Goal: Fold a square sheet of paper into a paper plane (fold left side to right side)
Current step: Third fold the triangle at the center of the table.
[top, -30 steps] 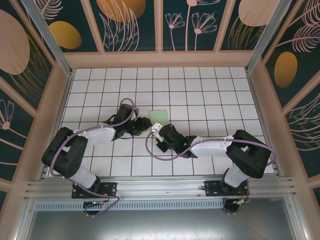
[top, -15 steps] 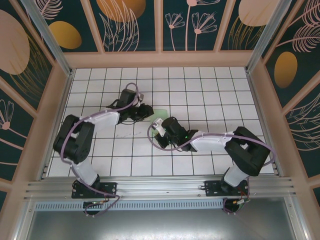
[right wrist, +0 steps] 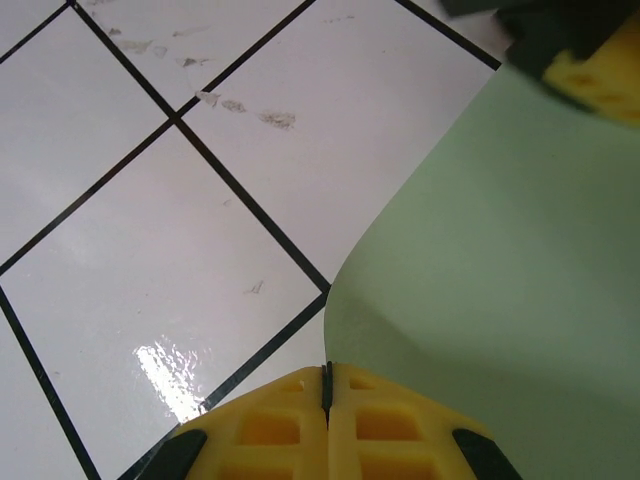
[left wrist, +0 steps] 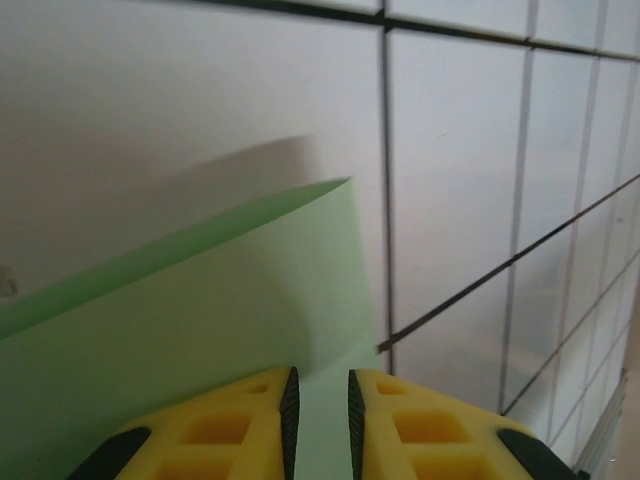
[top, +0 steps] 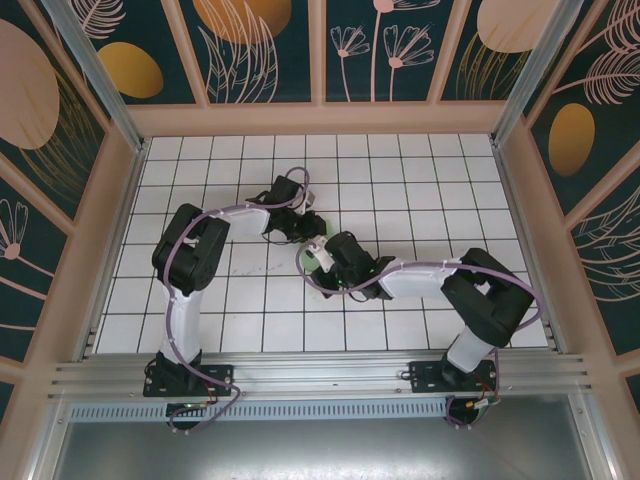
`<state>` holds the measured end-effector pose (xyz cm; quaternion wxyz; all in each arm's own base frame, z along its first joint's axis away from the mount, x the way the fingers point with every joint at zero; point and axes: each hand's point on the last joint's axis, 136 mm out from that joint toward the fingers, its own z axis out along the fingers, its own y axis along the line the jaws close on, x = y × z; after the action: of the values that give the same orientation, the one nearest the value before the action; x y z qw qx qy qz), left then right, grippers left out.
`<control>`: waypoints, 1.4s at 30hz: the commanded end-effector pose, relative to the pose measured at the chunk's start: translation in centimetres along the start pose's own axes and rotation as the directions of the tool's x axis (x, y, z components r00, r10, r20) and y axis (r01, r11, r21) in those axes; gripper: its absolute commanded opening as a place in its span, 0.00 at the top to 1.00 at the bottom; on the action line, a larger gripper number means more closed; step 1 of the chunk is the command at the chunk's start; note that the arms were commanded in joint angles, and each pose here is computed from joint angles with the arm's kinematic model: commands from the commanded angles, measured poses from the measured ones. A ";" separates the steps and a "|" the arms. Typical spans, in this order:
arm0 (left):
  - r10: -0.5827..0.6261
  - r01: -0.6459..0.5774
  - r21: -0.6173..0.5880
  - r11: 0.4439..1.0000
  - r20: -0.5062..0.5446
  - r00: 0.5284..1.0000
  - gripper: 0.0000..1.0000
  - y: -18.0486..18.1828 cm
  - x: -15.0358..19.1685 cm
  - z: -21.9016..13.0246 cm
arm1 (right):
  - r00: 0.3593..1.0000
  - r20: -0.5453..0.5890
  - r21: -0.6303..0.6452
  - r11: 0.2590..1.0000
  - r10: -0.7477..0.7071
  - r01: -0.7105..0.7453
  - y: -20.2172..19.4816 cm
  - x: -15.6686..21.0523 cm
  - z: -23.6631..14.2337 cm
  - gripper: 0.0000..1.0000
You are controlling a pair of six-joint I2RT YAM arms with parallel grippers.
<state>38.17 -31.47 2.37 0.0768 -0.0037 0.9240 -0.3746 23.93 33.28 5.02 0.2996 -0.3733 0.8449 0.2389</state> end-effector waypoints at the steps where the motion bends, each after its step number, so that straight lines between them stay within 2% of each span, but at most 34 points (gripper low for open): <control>1: 0.012 -0.014 -0.039 0.999 -0.034 0.999 0.78 1.0 0.6 0.5 | 0.999 0.018 -0.046 0.998 0.048 -0.047 0.2 -1.4 -0.1 1.00; 8: 0.001 -0.004 -0.072 0.997 -0.049 0.999 0.80 2.5 1.4 1.1 | 0.990 -0.004 -0.046 0.989 0.139 -0.139 -1.7 -1.2 -0.4 1.00; 20: -0.003 -0.001 -0.089 0.996 -0.047 0.999 0.81 3.0 1.7 1.3 | 0.960 -0.050 0.059 0.960 0.276 -0.273 -6.0 -0.6 0.7 1.00; 42: -0.005 0.001 -0.090 0.996 -0.046 0.999 0.82 3.0 1.9 1.3 | 0.942 -0.046 0.111 0.939 0.331 -0.325 -7.9 -0.5 0.8 1.00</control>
<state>38.07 -31.21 1.73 0.0784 0.0043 0.9285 -0.3630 29.75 29.23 3.19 0.2460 -0.2333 0.9108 0.2353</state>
